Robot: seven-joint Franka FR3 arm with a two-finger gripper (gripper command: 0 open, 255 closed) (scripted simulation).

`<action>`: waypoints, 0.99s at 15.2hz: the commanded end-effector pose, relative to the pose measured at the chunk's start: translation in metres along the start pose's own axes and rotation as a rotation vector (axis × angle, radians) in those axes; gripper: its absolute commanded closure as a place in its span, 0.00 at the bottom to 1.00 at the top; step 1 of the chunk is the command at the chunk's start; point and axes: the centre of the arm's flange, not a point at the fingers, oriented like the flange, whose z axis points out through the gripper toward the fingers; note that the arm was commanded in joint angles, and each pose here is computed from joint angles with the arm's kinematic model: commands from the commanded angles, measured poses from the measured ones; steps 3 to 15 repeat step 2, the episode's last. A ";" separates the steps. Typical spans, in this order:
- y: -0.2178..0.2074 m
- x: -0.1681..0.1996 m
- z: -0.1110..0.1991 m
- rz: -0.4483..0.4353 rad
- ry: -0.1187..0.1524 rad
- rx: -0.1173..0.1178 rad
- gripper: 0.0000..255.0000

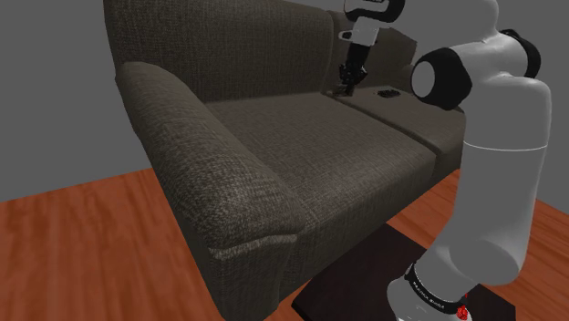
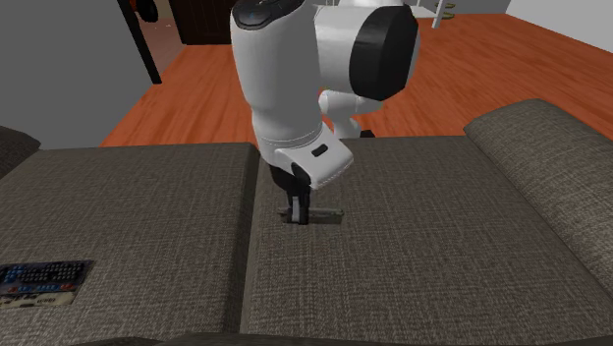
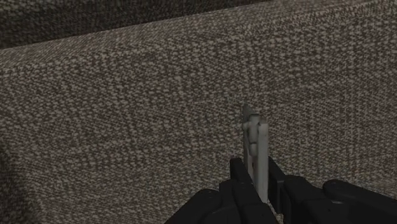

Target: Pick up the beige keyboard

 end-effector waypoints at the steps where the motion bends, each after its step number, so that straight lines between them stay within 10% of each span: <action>1: 0.000 -0.001 -0.006 0.000 0.000 0.000 1.00; 15: 0.000 -0.001 -0.006 0.000 0.000 0.000 1.00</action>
